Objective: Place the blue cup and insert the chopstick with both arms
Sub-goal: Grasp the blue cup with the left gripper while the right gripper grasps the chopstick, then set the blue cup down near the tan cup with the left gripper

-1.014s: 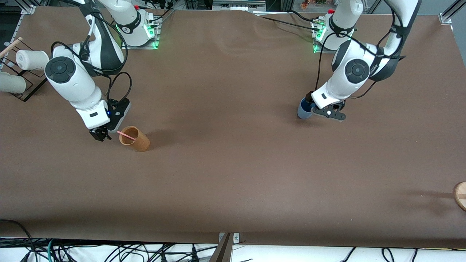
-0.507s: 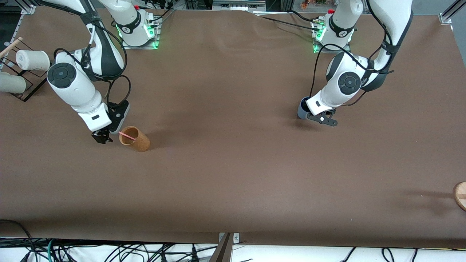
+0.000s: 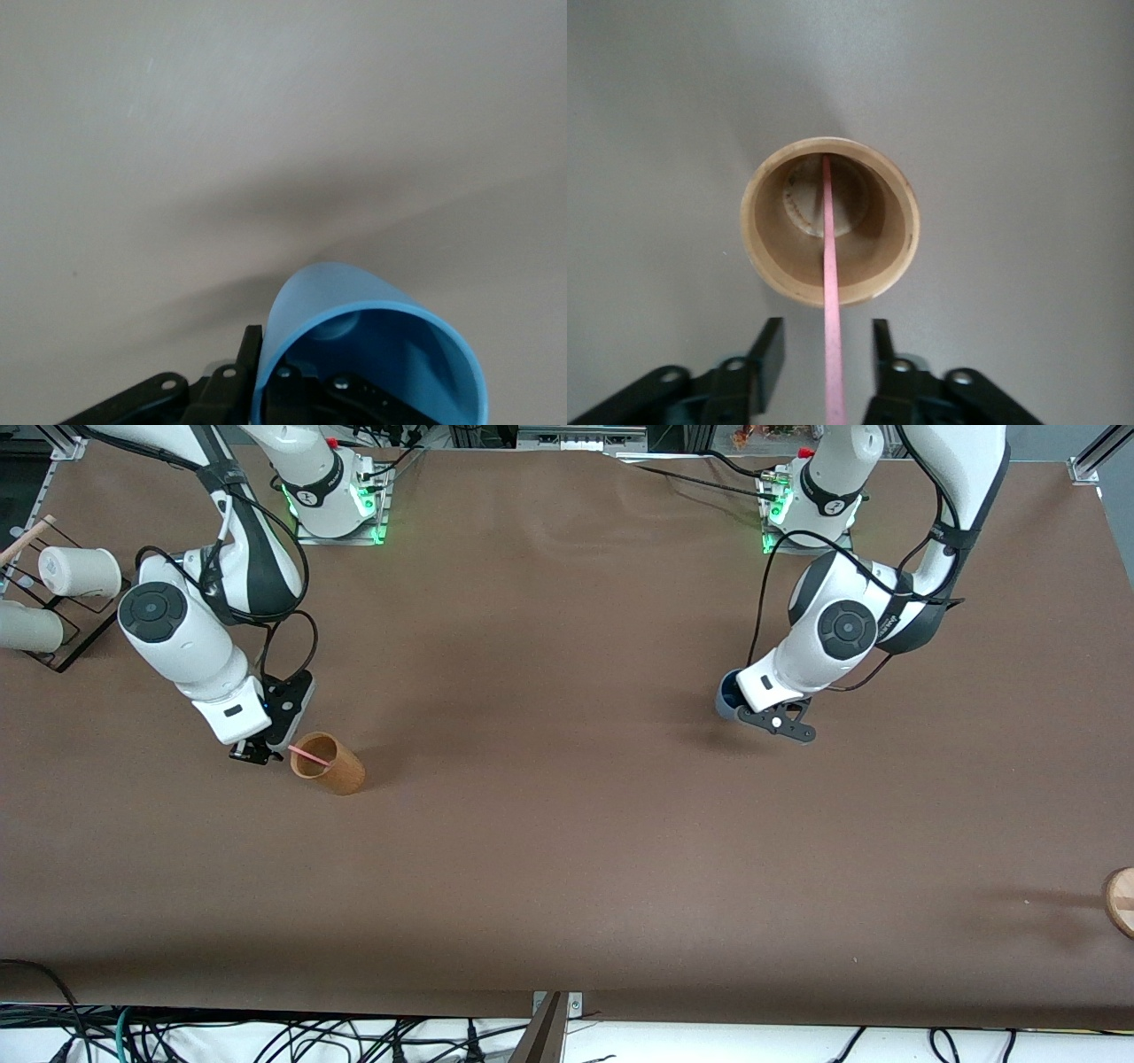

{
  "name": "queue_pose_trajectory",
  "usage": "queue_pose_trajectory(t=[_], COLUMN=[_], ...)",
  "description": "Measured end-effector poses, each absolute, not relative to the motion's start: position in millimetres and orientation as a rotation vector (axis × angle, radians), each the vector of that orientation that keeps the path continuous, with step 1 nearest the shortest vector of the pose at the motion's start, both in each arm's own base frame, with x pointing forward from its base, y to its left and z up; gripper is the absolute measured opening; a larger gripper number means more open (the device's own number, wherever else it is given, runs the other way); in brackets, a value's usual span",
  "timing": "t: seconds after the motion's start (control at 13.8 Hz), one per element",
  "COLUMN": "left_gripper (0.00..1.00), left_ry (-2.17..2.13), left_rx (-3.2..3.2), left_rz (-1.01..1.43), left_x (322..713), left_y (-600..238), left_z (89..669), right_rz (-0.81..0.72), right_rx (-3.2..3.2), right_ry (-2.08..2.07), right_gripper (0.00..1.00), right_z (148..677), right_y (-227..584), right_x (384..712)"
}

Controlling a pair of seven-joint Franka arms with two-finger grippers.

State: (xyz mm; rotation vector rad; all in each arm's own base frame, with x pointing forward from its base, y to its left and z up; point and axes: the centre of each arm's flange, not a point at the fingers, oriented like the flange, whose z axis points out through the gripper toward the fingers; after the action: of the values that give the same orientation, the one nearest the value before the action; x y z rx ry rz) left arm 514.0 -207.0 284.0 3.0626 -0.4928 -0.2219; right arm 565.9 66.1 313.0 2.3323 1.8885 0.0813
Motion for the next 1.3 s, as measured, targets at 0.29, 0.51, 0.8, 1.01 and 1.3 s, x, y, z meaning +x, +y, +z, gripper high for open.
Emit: queue_pose_trajectory(t=[0.29, 0.51, 0.8, 1.01, 1.3], left_gripper=[0.05, 0.05, 0.05, 0.08, 0.48], left_ry=[-0.312, -0.149, -0.116, -0.137, -0.117], left_rx=[3.074, 3.069, 3.084, 3.103, 3.111], left_rz=[-0.206, -0.246, -0.282, -0.288, -0.257], left_x=[517, 502, 500, 501, 519], left_y=[-323, -405, -436, -437, -433], left_z=[305, 280, 247, 232, 279], right_rz=[0.084, 0.089, 0.109, 0.04, -0.065], right_rx=[2.335, 2.334, 2.327, 2.345, 2.363], right_ry=[1.884, 1.881, 1.864, 1.84, 1.822], right_gripper=[0.13, 0.09, 0.09, 0.09, 0.09], right_z=[313, 313, 331, 375, 439], right_y=[64, 63, 62, 58, 59], right_x=[566, 567, 576, 587, 583])
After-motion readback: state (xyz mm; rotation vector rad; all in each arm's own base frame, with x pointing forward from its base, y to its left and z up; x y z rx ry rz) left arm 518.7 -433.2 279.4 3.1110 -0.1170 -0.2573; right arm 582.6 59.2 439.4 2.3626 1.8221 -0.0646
